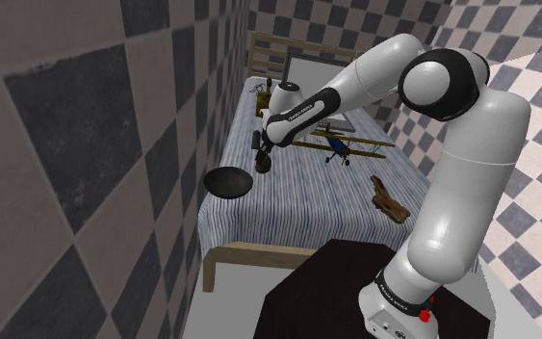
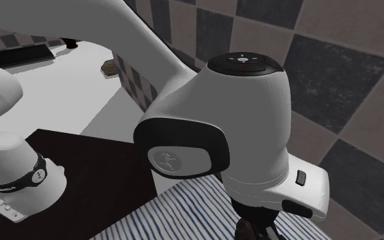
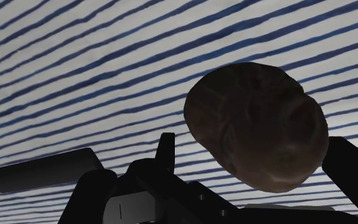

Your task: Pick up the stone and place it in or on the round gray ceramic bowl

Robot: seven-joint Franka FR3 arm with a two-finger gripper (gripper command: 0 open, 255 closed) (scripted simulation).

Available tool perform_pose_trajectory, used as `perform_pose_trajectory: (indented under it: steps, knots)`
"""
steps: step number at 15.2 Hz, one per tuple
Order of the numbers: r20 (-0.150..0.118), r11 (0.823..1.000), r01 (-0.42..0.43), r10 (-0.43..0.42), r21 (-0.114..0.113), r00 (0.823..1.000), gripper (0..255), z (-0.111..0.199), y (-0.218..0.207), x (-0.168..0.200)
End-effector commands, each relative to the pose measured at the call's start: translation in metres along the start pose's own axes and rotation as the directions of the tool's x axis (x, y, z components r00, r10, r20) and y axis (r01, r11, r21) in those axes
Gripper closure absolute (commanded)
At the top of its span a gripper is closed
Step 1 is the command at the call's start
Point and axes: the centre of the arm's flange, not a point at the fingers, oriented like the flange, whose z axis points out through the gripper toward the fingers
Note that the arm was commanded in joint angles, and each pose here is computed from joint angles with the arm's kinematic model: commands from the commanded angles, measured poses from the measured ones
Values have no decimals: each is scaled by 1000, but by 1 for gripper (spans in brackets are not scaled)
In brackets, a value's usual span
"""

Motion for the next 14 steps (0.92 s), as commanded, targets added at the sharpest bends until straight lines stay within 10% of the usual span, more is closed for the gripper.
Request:
perform_pose_trajectory:
  steps: [1,6,7,14]
  knots:
    - [-1,1000,0,0,0,1000,0,1,0,0]
    - [0,1000,0,0,0,1000,0,1,0,0]
    - [0,1000,0,0,0,1000,255,1,0,0]
    - [0,1000,0,0,0,1000,255,1,0,1]
